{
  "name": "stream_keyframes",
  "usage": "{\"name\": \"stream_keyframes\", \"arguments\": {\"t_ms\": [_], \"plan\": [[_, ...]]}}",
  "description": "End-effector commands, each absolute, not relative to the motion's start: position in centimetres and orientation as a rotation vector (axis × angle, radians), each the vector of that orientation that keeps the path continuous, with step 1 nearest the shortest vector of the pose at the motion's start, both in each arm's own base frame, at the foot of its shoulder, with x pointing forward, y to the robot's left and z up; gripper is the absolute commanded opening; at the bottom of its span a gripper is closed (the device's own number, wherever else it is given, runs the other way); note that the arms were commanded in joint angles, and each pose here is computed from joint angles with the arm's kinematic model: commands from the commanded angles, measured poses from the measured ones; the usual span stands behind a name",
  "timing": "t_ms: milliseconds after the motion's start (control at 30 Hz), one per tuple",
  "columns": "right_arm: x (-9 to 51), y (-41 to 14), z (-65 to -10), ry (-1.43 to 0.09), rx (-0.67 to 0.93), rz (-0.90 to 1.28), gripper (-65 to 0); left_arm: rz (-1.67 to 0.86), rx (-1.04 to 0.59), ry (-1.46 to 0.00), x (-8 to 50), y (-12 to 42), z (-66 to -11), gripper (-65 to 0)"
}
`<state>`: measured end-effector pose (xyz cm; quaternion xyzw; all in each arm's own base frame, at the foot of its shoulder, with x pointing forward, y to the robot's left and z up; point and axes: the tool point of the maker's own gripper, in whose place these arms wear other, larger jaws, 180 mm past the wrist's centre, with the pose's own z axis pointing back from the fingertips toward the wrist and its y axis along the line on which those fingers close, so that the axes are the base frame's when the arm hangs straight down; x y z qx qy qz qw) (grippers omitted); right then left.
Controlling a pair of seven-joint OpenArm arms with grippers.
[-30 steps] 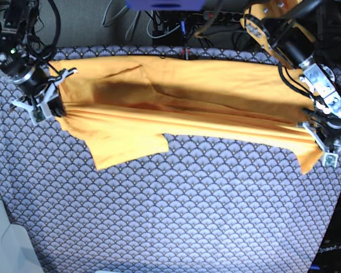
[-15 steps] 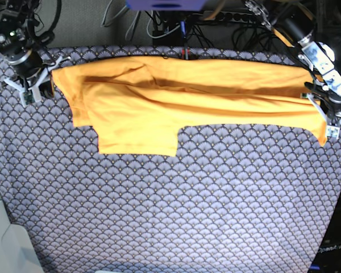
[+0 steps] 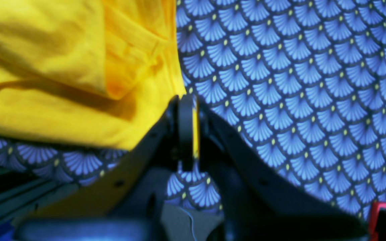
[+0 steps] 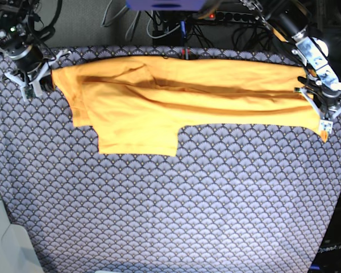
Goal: Fold the T-shirt properly
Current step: 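Hold the folded hem with both grippers and adjust the right gripper's grip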
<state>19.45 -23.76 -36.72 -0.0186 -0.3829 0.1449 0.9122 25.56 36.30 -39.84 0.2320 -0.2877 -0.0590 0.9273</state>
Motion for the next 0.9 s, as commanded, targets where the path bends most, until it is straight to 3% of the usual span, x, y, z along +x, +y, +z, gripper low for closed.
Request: {"name": "stream_keyframes", "arguments": {"t_ms": [0,133,500,867], "plan": [[20.2,-23.9,-35.6,-0.832,-0.048,0.305,-65.0,-0.120,0.501,-0.626,26.2,36.8,-38.6,-65.0],[21.0,-24.0,-35.2,-0.843,-0.055,0.304,-64.3,-0.117,0.489,-0.631,26.2,36.2,-38.9,-65.0],[23.5,-23.8,-35.0,-0.782,-0.077,0.317,-48.2,-0.114,0.489,-0.627,26.2,36.2,-38.9,-65.0],[24.4,-19.8,-34.8,-0.785,-0.011,0.349,-44.9,-0.115,0.493,-0.626,26.2,36.3,-38.8,-65.0]]}}
